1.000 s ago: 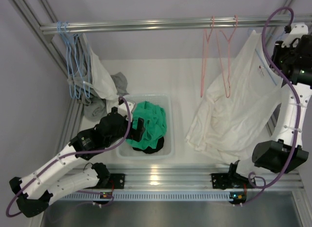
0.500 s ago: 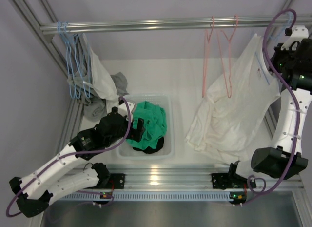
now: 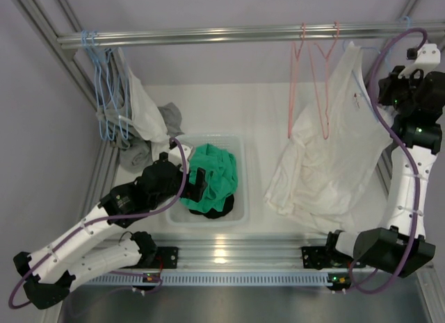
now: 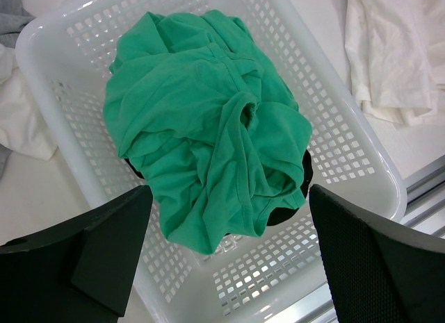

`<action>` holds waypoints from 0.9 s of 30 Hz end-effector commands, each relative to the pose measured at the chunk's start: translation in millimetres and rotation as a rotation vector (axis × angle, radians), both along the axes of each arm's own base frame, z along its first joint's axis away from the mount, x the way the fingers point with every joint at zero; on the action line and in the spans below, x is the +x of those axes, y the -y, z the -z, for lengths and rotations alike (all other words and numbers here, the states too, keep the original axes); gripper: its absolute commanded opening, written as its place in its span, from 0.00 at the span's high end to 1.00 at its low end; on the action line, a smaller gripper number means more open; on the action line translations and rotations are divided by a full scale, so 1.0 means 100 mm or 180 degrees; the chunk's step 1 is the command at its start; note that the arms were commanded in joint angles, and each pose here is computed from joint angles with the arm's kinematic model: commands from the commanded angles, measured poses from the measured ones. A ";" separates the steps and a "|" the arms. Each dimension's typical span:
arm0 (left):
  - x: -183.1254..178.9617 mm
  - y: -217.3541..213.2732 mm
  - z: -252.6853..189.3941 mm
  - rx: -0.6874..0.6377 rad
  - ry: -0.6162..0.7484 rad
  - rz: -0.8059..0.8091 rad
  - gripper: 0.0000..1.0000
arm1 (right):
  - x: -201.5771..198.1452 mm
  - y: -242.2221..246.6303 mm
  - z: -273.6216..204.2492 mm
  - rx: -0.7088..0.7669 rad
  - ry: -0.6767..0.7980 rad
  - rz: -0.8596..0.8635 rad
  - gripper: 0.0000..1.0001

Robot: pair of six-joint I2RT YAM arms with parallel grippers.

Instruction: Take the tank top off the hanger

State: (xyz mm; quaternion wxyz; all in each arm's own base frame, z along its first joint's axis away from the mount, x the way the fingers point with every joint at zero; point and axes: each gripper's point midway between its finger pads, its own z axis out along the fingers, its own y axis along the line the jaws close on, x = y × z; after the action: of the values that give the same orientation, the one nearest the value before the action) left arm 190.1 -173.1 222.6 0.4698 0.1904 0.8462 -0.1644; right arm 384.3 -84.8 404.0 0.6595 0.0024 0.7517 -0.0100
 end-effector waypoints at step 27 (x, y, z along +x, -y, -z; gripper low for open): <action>0.10 0.04 -0.07 -0.0032 0.0122 -0.0055 0.01 | -0.54 -0.04 -0.80 -0.0354 0.1067 0.0318 1.00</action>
State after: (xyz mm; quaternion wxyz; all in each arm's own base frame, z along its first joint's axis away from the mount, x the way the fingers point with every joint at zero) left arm 193.3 -175.8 217.4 0.4635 0.1924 0.8506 -0.1570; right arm 328.7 -76.5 435.3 0.7351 0.0250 0.6756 -0.0501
